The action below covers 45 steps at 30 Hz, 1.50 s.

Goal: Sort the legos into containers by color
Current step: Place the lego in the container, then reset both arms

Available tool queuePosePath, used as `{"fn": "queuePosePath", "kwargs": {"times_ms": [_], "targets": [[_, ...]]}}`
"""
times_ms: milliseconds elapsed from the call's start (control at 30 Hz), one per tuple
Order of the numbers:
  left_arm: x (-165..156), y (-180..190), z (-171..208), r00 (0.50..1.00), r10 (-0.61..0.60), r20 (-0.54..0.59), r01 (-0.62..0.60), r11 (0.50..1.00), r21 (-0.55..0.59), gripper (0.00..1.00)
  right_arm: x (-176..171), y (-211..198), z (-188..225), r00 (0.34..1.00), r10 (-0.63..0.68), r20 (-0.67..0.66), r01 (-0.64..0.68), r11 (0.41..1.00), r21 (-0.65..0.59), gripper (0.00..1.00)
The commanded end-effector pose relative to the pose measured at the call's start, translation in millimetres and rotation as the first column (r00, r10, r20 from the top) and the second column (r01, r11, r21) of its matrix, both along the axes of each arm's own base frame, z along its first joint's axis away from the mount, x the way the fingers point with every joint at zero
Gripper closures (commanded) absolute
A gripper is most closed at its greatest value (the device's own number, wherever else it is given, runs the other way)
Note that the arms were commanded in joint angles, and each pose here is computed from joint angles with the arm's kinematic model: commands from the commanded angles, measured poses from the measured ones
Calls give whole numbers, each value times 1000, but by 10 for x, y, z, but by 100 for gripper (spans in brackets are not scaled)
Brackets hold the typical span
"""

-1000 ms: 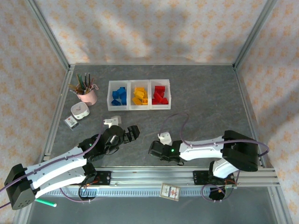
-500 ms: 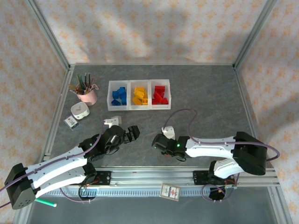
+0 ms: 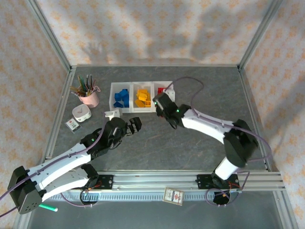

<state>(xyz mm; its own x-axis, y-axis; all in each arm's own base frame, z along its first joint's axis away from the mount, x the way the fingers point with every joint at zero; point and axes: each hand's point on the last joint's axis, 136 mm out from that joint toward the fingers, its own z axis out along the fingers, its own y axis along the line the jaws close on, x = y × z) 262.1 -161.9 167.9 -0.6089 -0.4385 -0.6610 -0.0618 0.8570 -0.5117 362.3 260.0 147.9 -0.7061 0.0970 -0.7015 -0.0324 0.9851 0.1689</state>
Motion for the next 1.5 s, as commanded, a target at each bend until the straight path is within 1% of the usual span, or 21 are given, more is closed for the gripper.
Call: {"fn": "queuePosePath", "kwargs": {"times_ms": [0, 167, 200, 233, 300, 367, 500, 600, 733, 800, 867, 933, 967, 1033, 1100, 1167, 1333, 1367, 1400, 1433, 1467], "targets": [[142, 49, 185, 998, 12, 56, -14, 999, 31, 1, 471, -16, 83, 998, -11, 67, 15, 998, -59, 74], [270, 151, 175, 997, 53, 55, -56, 997, 52, 1, 1038, -27, -23, 994, -47, 95, 58, 992, -111, 72], [289, 163, 173, 997, 58, 56, -61, 997, 52, 1, 1129, 7, -41, 995, -38, 92, 48, 993, -110, 67], [306, 174, 174, 996, 64, 57, -67, 996, 51, 1, 1207, 42, -33, 995, -25, 94, 36, 993, -109, 58], [328, 210, 170, 995, 78, 61, -81, 995, 59, 1, 1300, 90, 49, 994, -17, 106, 28, 994, -108, 44], [358, 271, 178, 992, 101, 73, -106, 992, 71, 1, 1321, 107, 216, 992, -10, 126, 23, 995, -102, 35], [401, 444, 175, 983, 154, 99, -165, 980, 111, 1, 1183, -46, 657, 979, -33, 204, 47, 997, -63, 16], [418, 726, 150, 959, 245, 142, -268, 947, 177, 1, 950, -409, 863, 959, -109, 263, 122, 992, -32, 0], [418, 1278, 38, 892, 402, 206, -447, 851, 275, 1, 643, -1228, 838, 904, -300, 303, 307, 951, 28, 0], [413, 1533, 20, 849, 468, 245, -525, 800, 290, 1, 465, -1741, 696, 853, -410, 322, 429, 903, 12, 0], [381, 1789, 19, 805, 504, 313, -590, 734, 337, 1, 271, -2257, 499, 794, -504, 340, 537, 843, -4, 0], [358, 1961, 5, 773, 514, 373, -631, 688, 359, 1, 115, -2693, 326, 736, -572, 361, 616, 788, -8, 0], [349, 2034, -10, 759, 514, 399, -646, 667, 371, 1, 35, -2890, 251, 703, -601, 381, 653, 757, -12, 0], [370, 2131, 14, 749, 515, 416, -658, 648, 383, 1, -115, -3187, 99, 652, -638, 409, 707, 707, -24, 0], [406, 2181, 33, 749, 499, 436, -658, 635, 405, 1, -208, -3349, -39, 629, -644, 436, 722, 691, -21, 0], [452, 2212, -4, 756, 472, 454, -650, 626, 431, 1, -201, -3382, -148, 645, -624, 442, 695, 719, 1, 0], [543, 2248, -232, 763, 424, 488, -632, 645, 429, 1, -36, -3291, -230, 693, -535, 483, 603, 797, 18, 0], [585, 2243, -197, 760, 401, 511, -630, 647, 430, 1, 7, -3246, -183, 698, -507, 506, 574, 818, 30, 0], [663, 2193, -216, 784, 378, 493, -600, 665, 445, 1, 39, -3182, -127, 700, -471, 537, 533, 845, 47, 0], [704, 2179, -182, 782, 359, 510, -596, 670, 442, 0, 64, -3091, -48, 698, -423, 578, 473, 878, 72, 0], [725, 2151, -135, 772, 332, 542, -595, 677, 432, 1, 111, -2996, -59, 725, -370, 581, 409, 910, 70, 0]]}}
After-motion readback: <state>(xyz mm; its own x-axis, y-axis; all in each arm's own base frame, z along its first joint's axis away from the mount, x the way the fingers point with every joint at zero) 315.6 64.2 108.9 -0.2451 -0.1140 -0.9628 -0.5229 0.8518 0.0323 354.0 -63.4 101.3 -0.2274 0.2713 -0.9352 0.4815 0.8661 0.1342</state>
